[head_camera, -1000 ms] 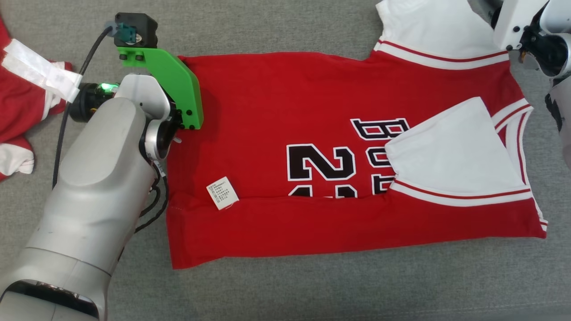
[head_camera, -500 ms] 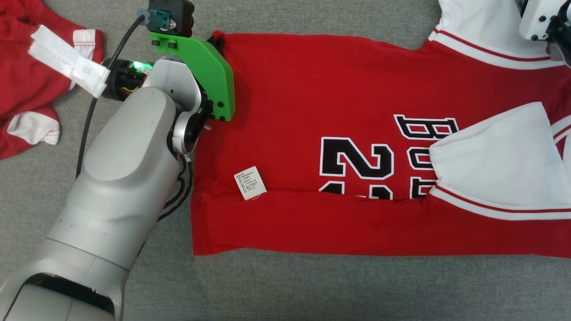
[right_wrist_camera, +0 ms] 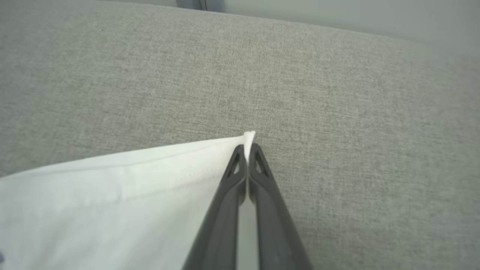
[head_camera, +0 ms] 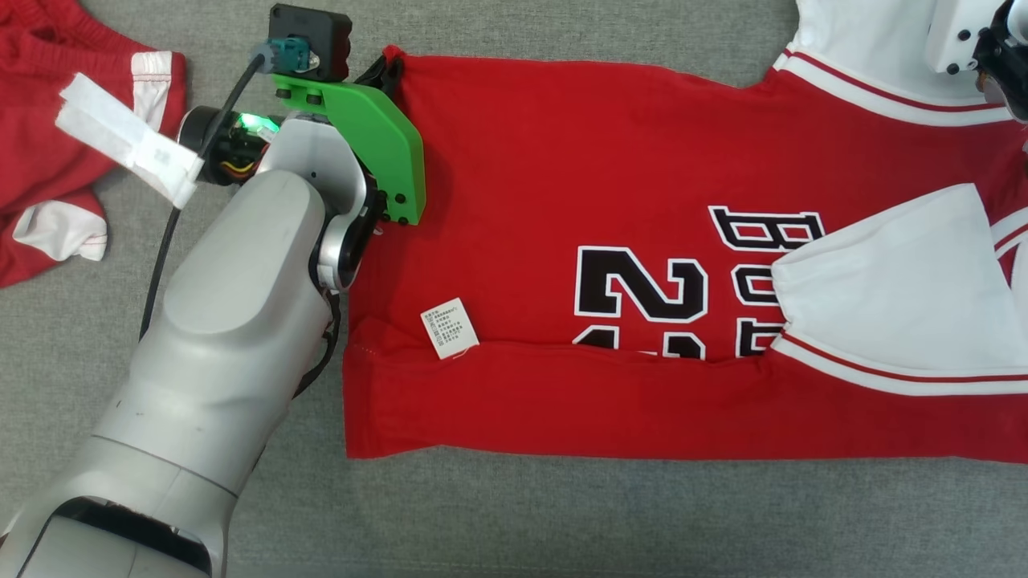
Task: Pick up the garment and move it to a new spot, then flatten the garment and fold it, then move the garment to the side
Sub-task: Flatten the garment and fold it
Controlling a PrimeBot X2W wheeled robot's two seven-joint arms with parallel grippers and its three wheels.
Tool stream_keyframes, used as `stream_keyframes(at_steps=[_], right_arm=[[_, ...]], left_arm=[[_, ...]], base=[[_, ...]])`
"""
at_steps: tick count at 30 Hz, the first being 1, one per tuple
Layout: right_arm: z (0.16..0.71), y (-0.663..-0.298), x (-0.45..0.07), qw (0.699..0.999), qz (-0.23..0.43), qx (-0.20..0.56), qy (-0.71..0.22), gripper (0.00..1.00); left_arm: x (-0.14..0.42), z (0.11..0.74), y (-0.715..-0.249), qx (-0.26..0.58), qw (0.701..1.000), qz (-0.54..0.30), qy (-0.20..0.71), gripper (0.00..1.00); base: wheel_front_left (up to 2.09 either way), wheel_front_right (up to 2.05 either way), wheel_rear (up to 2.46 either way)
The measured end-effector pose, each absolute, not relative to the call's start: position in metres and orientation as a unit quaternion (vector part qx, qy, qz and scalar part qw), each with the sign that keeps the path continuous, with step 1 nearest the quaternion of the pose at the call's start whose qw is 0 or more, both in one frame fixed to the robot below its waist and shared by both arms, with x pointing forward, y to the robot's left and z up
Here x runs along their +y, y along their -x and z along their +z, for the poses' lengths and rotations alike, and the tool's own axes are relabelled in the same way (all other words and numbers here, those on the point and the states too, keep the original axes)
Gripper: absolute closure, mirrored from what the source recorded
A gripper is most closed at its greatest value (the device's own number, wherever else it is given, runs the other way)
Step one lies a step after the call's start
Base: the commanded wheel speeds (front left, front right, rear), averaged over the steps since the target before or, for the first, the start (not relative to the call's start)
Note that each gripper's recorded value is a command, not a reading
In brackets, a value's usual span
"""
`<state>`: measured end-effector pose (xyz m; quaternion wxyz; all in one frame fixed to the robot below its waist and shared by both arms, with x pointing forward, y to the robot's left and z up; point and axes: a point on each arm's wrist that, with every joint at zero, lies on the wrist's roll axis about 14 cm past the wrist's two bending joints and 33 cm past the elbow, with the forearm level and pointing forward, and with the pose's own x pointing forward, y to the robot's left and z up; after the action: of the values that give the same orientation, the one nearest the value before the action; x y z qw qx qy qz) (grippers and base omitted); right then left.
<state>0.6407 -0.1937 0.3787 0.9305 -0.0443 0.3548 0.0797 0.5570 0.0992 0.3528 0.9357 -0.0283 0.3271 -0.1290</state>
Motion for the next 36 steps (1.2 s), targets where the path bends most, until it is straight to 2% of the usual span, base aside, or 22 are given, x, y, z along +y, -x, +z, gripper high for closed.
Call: stream_keyframes(at_steps=[5, 14, 23, 27, 36], right_arm=[[0.403, -0.641, -0.196, 0.951, 0.073, 0.302, 0.011, 1.00], [0.435, -0.621, -0.201, 0.963, 0.078, 0.257, 0.010, 1.00], [0.453, -0.575, -0.197, 0.959, 0.117, 0.258, 0.019, 1.00], [0.445, -0.540, -0.197, 0.947, 0.136, 0.291, 0.012, 1.00], [0.449, -0.482, -0.225, 0.938, 0.137, 0.318, -0.001, 1.00]], left_arm=[[0.099, 0.369, -0.559, 0.280, 0.951, -0.126, 0.027, 1.00], [0.107, 0.398, -0.558, 0.216, 0.969, -0.121, 0.014, 1.00], [0.098, 0.409, -0.527, 0.179, 0.971, -0.158, -0.006, 1.00], [0.096, 0.410, -0.507, 0.170, 0.971, -0.171, -0.009, 1.00], [0.098, 0.412, -0.478, 0.157, 0.971, -0.178, -0.009, 1.00]], base=[[0.00, 0.00, 0.00], [0.00, 0.00, 0.00], [0.00, 0.00, 0.00], [0.00, 0.00, 0.00], [0.00, 0.00, 0.00]])
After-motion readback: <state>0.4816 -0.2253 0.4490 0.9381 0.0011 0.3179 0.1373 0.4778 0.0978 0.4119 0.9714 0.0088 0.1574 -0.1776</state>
